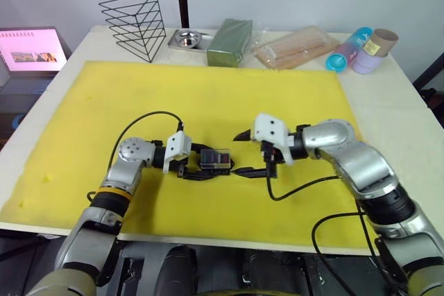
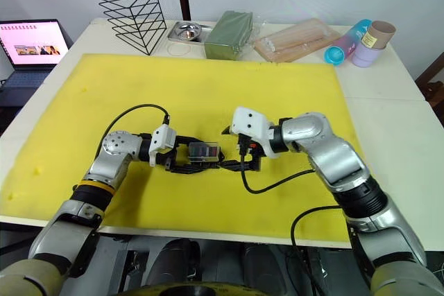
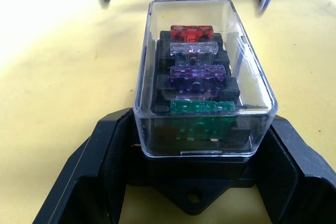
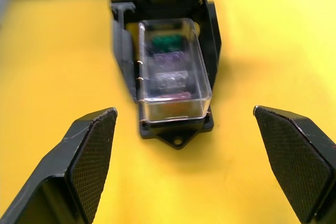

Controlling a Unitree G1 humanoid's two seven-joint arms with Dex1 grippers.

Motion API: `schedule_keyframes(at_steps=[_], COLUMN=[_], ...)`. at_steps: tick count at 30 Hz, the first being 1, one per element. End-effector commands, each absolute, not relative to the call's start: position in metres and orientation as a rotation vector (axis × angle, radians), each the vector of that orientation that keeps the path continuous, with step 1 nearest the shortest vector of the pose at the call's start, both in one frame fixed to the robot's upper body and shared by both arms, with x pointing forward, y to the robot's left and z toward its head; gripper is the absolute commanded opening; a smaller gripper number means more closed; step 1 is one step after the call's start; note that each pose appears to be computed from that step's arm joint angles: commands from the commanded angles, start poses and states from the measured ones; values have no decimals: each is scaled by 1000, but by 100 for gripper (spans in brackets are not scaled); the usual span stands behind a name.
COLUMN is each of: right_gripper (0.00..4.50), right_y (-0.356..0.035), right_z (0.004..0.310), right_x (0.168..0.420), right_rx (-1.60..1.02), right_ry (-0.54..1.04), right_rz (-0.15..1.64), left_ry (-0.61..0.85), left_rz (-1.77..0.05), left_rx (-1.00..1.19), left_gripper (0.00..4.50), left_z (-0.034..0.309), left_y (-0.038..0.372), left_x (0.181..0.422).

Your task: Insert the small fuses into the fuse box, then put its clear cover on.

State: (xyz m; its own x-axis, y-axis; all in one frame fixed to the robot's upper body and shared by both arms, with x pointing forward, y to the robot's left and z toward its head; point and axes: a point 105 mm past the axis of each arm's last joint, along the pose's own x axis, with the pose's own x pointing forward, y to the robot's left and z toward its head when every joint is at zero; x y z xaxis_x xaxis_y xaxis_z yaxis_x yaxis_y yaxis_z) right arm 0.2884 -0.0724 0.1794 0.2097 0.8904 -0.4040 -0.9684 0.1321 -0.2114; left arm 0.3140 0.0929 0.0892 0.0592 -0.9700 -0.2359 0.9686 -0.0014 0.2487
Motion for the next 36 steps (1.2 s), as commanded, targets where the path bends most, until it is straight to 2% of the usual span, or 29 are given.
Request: schedule_keyframes(at_steps=[1, 3, 5, 6, 10, 14, 18, 21, 22, 23, 25, 30, 34, 36], right_gripper=[427, 388, 324, 280, 155, 9, 4, 4, 4, 4, 4, 4, 4, 4], right_y=[-60, -55, -49, -46, -38, -34, -33, -36, -37, -39, -41, -47, -39, -39], right_z=[229, 232, 231, 232, 234, 235, 215, 130, 111, 96, 84, 96, 152, 165], right_x=[276, 277, 279, 280, 280, 282, 285, 291, 290, 290, 292, 298, 286, 280], right_rx=[-333, -347, -387, -383, -354, -303, -286, -423, -459, -468, -471, -401, -298, -287], right_ry=[-16, -61, -98, -112, -150, -166, -113, 161, 216, 264, 292, 260, 89, 63], right_rz=[1439, 1439, 1428, 1427, 1444, 1452, 1450, 1417, 1414, 1414, 1411, 1391, 1451, 1465], left_ry=[-13, -14, -14, -14, -15, -14, -13, -11, -11, -10, -9, -6, -2, -2], left_rz=[-1523, -1523, -1525, -1525, -1527, -1527, -1528, -1530, -1531, -1532, -1533, -1527, -1521, -1520], left_rx=[378, 377, 376, 378, 378, 380, 379, 376, 375, 375, 376, 378, 378, 377], left_gripper=[282, 282, 282, 282, 282, 282, 282, 282, 282, 282, 282, 282, 282, 282], left_z=[88, 89, 89, 89, 90, 90, 90, 89, 89, 89, 88, 88, 86, 86], left_y=[90, 90, 90, 90, 90, 90, 90, 90, 90, 89, 89, 91, 94, 95], left_x=[313, 314, 314, 314, 315, 315, 315, 314, 314, 313, 313, 312, 311, 310])
